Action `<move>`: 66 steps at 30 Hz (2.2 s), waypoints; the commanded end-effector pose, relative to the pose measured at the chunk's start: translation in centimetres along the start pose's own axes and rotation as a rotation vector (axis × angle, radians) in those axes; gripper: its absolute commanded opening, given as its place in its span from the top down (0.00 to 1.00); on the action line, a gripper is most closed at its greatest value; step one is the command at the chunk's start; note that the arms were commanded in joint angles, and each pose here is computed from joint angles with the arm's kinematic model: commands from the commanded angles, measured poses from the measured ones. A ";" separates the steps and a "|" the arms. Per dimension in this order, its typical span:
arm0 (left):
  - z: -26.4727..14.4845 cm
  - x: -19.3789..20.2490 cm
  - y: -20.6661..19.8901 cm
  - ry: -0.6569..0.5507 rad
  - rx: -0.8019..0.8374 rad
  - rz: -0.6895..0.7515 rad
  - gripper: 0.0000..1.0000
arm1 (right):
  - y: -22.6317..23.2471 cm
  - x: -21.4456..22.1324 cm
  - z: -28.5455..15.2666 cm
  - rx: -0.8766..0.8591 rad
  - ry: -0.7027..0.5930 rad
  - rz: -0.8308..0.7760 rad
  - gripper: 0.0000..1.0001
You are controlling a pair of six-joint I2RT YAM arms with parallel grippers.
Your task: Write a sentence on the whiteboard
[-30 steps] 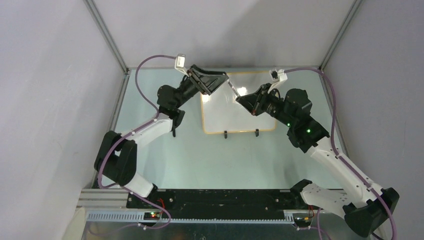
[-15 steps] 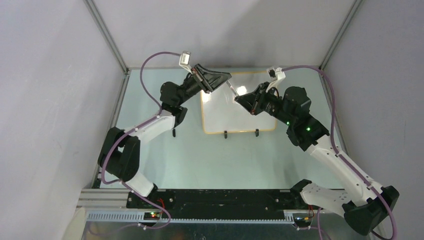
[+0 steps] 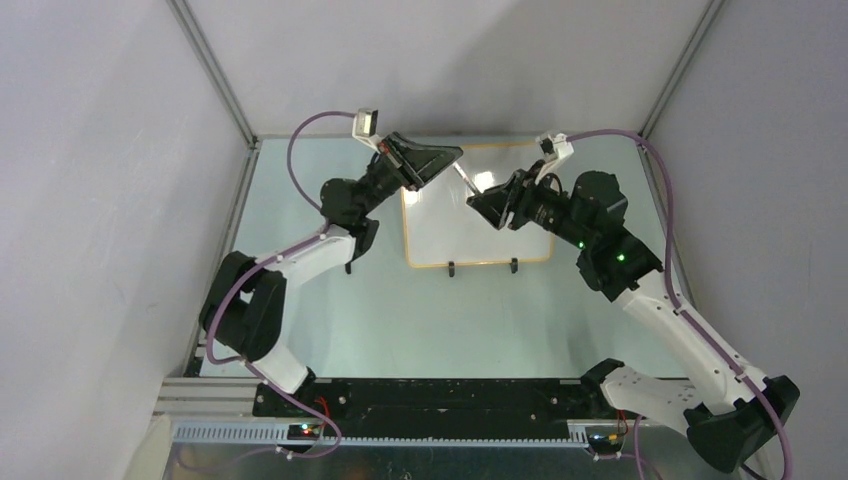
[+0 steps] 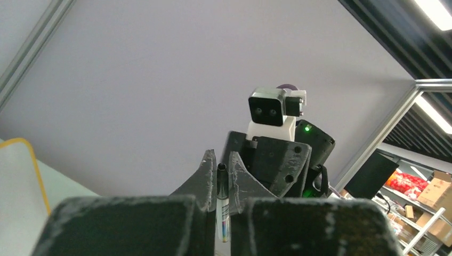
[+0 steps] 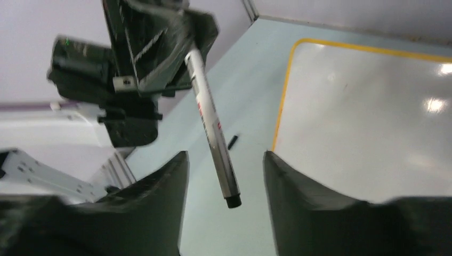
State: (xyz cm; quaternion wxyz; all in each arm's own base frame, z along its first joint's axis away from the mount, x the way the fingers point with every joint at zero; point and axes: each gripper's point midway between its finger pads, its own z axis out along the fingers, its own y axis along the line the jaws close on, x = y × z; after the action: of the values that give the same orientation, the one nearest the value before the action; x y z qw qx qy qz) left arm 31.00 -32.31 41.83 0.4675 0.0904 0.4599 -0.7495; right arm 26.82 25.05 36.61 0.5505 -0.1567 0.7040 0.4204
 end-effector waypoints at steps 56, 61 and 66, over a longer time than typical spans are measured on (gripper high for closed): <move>-1.2 -1.0 -7.6 -0.318 0.139 -0.230 1.00 | 7.9 -6.6 -0.2 -0.354 -0.411 -0.030 0.72; -1.1 -1.0 -7.5 -0.314 0.139 -0.228 0.93 | 7.8 -6.5 0.0 -0.349 -0.402 -0.031 1.00; -1.2 -1.3 -7.3 -0.296 0.128 -0.194 0.07 | 7.0 -7.3 -0.8 -0.289 -0.429 -0.020 1.00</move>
State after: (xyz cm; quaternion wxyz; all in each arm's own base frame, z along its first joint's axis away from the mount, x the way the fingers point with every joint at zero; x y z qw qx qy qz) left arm 26.40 -30.14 44.93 0.4410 -0.0569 0.3604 -0.8200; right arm 24.68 28.17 43.26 0.6352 -0.1567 0.5275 0.5420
